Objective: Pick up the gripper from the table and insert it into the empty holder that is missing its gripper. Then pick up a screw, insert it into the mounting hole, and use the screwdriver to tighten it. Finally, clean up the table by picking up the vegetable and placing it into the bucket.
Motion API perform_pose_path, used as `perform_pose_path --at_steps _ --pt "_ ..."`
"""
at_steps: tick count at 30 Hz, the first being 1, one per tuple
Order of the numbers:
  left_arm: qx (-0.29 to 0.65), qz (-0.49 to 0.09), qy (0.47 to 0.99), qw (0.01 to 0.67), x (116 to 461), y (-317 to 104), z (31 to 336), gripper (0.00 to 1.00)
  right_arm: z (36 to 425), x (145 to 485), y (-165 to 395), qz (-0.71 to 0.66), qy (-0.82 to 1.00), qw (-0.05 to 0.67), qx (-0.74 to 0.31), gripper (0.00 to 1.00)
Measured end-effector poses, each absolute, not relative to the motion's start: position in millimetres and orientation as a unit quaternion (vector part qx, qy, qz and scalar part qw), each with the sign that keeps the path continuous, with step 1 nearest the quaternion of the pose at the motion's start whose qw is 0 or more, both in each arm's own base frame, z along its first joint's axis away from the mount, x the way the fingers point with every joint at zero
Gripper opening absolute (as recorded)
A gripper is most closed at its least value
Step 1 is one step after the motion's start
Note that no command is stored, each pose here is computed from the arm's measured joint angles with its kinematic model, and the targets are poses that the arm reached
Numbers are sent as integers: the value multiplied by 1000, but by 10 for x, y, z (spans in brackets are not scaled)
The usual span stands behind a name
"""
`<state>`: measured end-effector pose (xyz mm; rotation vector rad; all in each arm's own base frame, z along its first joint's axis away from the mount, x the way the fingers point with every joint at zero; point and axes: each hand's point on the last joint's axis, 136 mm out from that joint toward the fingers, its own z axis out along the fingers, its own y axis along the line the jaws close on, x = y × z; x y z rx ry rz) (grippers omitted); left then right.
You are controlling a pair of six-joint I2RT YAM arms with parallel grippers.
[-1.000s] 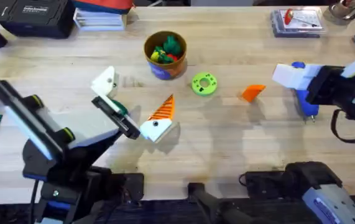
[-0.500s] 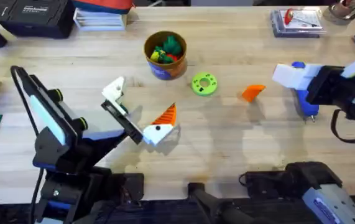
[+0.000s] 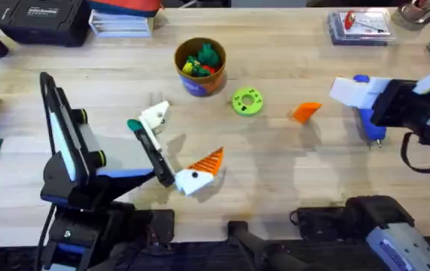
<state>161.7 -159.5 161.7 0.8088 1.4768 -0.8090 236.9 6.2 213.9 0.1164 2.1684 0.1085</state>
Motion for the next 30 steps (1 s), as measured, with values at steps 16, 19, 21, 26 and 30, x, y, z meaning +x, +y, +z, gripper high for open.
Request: perform_pose_path --at_steps 16,19,21,26,30 --pt "373 -379 621 575 1475 -1671 1610 985 2138 2369 62 44 883 465 47 994" --pt "374 -380 621 575 1473 -1672 1610 985 2139 2369 62 44 883 465 47 994" --pt "374 -380 621 575 1473 -1672 1611 985 2140 2369 62 44 883 465 47 994" --pt "374 -380 621 575 1473 -1672 1610 985 2139 2369 62 44 883 465 47 994" --pt "374 -380 621 575 1472 -1672 1611 985 2139 2369 62 44 883 465 47 994"
